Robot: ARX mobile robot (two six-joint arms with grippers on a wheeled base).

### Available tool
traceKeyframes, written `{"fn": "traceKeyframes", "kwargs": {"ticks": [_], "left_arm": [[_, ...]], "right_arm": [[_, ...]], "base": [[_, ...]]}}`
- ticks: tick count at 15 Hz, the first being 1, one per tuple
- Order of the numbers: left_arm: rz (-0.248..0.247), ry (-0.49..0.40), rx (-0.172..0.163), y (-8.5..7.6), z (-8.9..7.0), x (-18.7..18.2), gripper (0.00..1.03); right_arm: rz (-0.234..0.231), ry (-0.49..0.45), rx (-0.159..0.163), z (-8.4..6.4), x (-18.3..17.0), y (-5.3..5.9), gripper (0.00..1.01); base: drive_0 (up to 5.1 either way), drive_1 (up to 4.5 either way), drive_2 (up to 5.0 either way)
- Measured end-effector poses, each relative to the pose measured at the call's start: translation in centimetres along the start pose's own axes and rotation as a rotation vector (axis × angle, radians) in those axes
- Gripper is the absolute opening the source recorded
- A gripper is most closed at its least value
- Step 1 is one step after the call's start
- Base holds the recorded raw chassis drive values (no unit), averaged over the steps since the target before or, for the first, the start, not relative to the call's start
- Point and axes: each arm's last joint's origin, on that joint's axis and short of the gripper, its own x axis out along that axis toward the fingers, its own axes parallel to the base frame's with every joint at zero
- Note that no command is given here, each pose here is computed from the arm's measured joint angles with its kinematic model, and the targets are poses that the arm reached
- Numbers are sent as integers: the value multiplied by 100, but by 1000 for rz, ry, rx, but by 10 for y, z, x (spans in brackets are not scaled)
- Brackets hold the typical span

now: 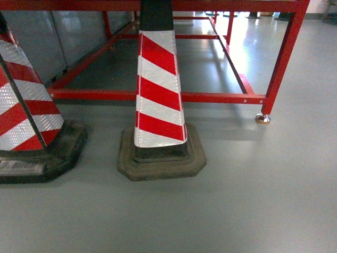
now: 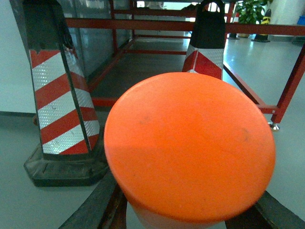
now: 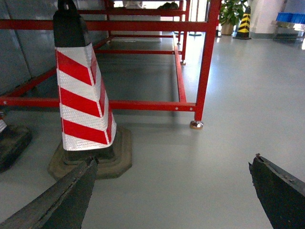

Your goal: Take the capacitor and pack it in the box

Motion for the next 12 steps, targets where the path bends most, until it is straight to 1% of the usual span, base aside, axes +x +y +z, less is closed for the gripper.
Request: {"fn": "traceKeyframes", "kwargs": {"ticks": [7, 12], "left_arm": [[0, 0, 0, 0, 0, 0, 43], [-1, 0, 0, 0, 0, 0, 43]], "right_arm": [[0, 0, 0, 0, 0, 0, 98], [0, 0, 0, 0, 0, 0, 98]], "base": [[8, 411, -395], [0, 0, 0]]}}
